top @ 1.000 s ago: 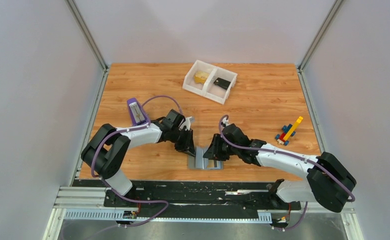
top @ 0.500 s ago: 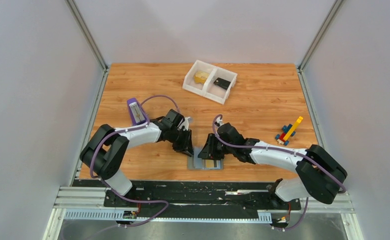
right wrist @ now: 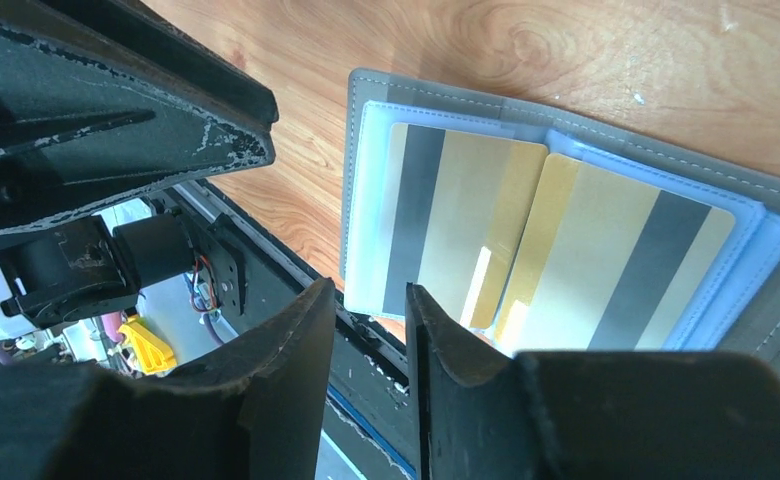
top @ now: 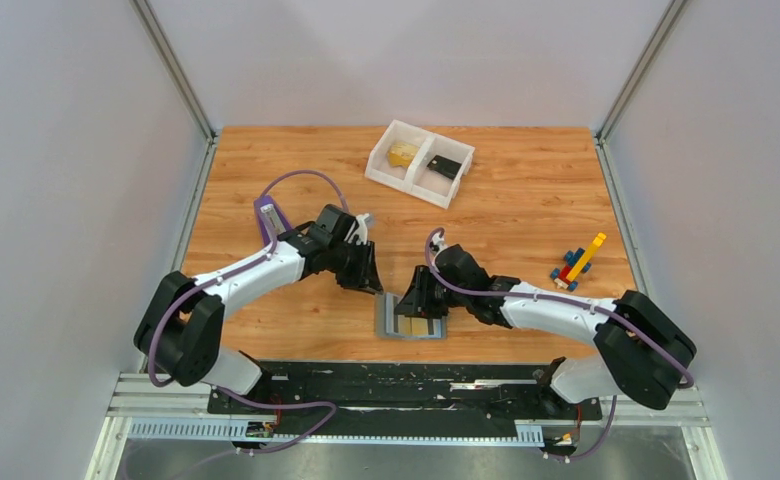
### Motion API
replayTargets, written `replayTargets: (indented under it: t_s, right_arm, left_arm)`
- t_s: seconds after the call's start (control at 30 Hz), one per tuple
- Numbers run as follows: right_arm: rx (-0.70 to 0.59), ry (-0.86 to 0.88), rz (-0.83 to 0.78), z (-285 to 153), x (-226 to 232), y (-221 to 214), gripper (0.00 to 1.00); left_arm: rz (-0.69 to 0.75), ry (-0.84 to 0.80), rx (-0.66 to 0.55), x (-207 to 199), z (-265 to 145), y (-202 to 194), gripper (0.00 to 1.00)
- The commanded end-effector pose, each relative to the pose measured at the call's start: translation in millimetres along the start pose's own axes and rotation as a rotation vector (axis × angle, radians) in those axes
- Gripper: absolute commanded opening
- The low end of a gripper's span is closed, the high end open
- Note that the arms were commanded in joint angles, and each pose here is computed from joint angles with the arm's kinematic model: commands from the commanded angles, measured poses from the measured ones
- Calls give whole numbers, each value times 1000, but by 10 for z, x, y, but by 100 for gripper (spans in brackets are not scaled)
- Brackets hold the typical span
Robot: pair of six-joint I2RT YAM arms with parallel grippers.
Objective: Take the credit cards out of the card holder
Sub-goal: Remove the credit card from the card holder.
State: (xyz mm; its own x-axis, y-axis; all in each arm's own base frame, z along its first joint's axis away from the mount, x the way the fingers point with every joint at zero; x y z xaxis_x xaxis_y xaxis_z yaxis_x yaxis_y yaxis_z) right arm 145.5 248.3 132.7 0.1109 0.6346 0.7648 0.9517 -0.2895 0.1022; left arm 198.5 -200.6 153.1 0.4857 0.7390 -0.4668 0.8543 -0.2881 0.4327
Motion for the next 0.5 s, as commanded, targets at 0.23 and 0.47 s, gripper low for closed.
replayTargets:
  t_s: [0.23,0.47]
  right_arm:
    - [-85,17,-28,-54,27,101,32]
    - [-65,1,-11,-8,-36,95,33]
  left_arm:
    - [101,-218,-63,-329,-133,52,17]
    - [70,-211,-10,-244,73,-86,2]
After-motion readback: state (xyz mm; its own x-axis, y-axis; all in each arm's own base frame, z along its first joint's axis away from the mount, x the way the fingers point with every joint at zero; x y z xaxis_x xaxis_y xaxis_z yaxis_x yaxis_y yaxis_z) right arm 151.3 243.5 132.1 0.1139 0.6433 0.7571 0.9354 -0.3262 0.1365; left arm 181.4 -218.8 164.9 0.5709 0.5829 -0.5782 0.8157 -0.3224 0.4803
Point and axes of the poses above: each gripper's point midway between its finger pads, its own z axis out along the fingers, its own x axis along the line the jaws close on, y = z × x, the point moved 9 cm from there along -z, back along the fingers, and after that the axes turned 15 degrees about z, right-handed, at the moved point
